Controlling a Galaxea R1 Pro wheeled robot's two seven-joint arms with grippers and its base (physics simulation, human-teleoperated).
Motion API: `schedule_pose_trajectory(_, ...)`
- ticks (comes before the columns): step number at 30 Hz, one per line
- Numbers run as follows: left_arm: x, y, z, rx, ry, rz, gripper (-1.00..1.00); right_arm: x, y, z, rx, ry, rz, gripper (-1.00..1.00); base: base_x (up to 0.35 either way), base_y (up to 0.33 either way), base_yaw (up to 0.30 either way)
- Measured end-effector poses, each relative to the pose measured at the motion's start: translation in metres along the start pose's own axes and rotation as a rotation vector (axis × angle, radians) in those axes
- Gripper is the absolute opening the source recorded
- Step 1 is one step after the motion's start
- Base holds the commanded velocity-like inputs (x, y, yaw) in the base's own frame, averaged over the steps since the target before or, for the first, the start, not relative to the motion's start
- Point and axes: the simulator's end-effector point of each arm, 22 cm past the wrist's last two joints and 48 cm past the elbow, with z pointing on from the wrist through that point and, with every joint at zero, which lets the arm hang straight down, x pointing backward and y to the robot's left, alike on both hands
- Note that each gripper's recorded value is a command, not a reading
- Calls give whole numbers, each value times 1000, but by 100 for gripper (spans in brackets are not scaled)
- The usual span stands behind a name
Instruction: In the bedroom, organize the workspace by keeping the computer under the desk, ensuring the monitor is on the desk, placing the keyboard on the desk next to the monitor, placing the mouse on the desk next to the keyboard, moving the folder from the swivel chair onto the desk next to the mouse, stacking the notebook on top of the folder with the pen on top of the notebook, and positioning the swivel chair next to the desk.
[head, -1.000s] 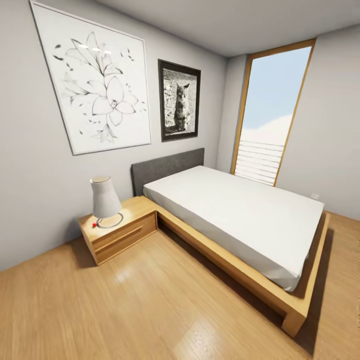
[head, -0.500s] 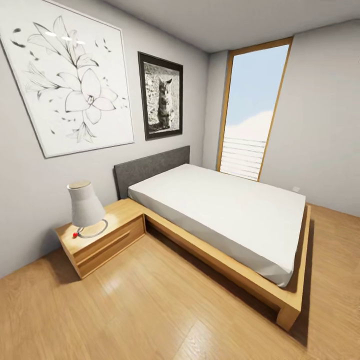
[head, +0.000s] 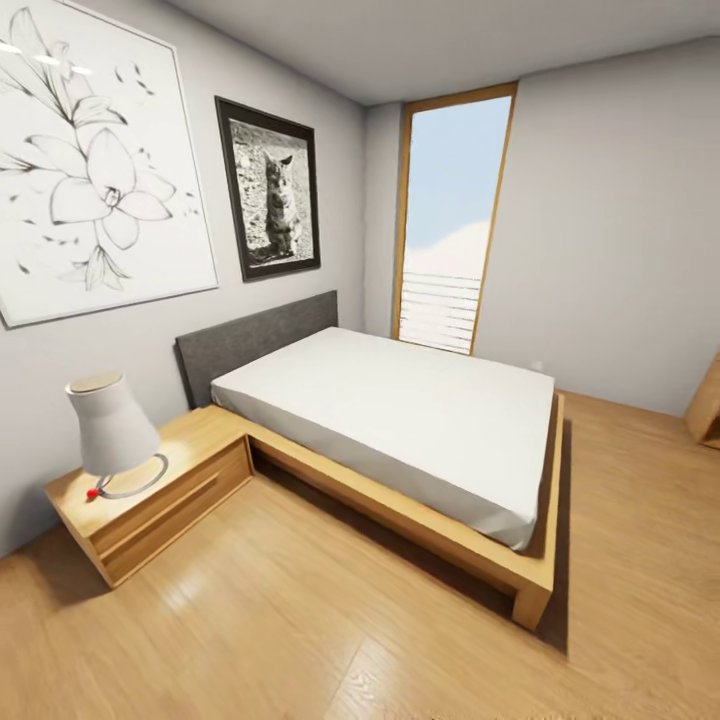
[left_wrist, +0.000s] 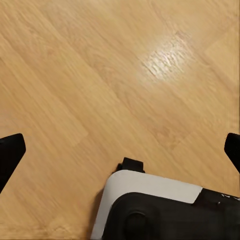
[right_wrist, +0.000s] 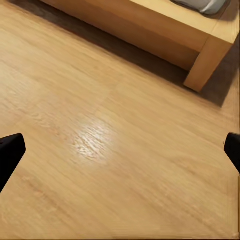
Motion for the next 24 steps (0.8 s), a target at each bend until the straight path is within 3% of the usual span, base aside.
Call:
schedule_pose_trajectory(6, 56, 7, -11, -15, 119, 2, 100, 0, 1, 0, -1, -1, 0, 100, 0, 0, -294)
schedule_pose_trajectory(11, 66, 6, -14, -15, 142, 1, 100, 0, 1, 0, -1, -2, 0, 100, 0, 0, -294)
schedule_pose_trajectory(19, 105, 7, -27, -17, 228, 0, 100, -1, 1, 0, -2, -3, -1, 100, 0, 0, -294)
schedule_pose_trajectory(24, 112, 6, -29, -18, 244, -1, 100, -1, 1, 0, -3, -4, -2, 100, 0, 0, -294)
